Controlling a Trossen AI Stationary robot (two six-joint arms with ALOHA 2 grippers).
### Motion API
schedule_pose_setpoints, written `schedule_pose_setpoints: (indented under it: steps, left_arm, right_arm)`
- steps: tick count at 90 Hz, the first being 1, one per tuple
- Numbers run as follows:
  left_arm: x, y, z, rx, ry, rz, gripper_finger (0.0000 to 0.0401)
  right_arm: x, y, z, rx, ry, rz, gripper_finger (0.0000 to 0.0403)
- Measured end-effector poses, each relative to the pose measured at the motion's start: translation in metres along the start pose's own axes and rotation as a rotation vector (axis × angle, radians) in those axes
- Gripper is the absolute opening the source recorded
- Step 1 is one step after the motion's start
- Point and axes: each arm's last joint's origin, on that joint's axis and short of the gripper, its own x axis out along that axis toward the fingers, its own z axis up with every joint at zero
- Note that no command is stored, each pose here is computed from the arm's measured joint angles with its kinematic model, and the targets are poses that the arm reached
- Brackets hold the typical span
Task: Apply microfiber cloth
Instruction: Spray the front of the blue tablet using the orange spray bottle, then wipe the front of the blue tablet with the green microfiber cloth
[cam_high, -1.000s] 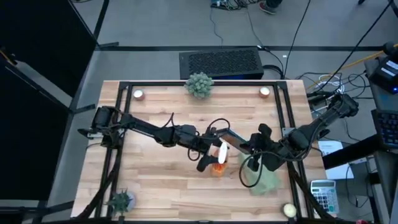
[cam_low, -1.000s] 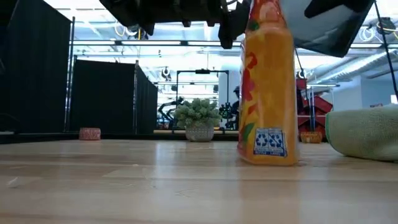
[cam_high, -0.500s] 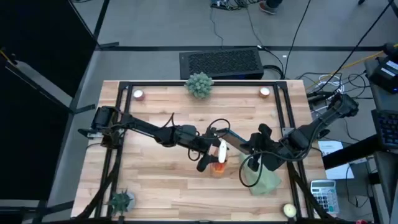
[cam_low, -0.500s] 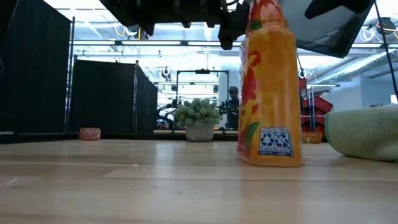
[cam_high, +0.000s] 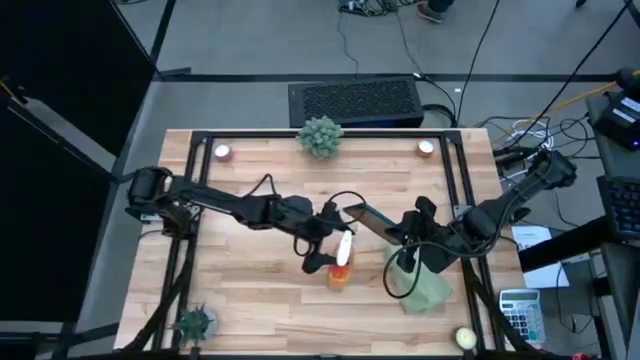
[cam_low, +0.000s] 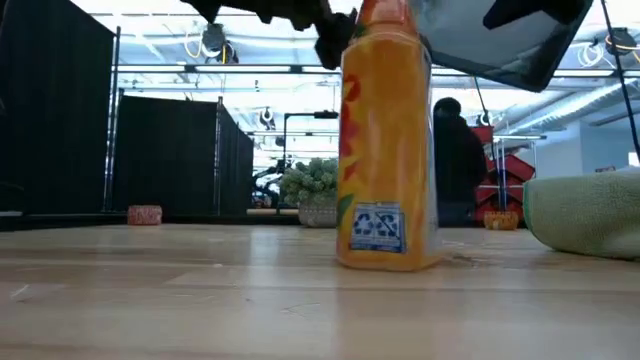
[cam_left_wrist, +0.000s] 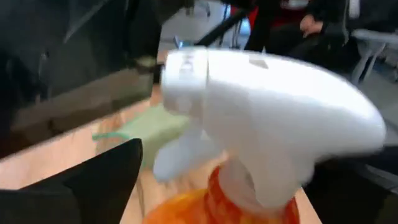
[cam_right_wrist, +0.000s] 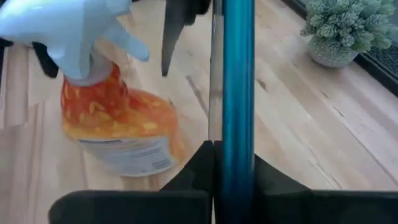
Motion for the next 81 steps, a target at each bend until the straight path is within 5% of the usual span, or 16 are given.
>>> schedule_pose_setpoints:
  steps: [17,30,54,64,81]
  left_arm:
    - [-0.022,-0.004,0.009,0.034,0.039,0.018,0.0393]
    - [-0.048,-0.003,0.004,0.001,0.203,0.131,0.0393]
    - [-0.112,-0.020,0.009,-0.111,0.301,0.297,0.0393]
    - [-0.114,-0.029,0.001,-0.177,0.307,0.277,0.0393]
    - [-0.091,-0.045,-0.016,-0.237,0.314,0.206,0.0393]
  right_arm:
    - [0.000,0.000,-0.001,0.012,0.024,0.016,0.0009]
    - [0.000,-0.001,-0.003,0.012,0.047,0.014,0.0009]
    - [-0.009,0.003,-0.020,0.148,0.341,0.156,0.0009]
    - [-0.016,0.019,-0.031,0.222,0.436,0.246,0.0009]
    - [-0.020,0.067,-0.048,0.234,0.392,0.434,0.0008]
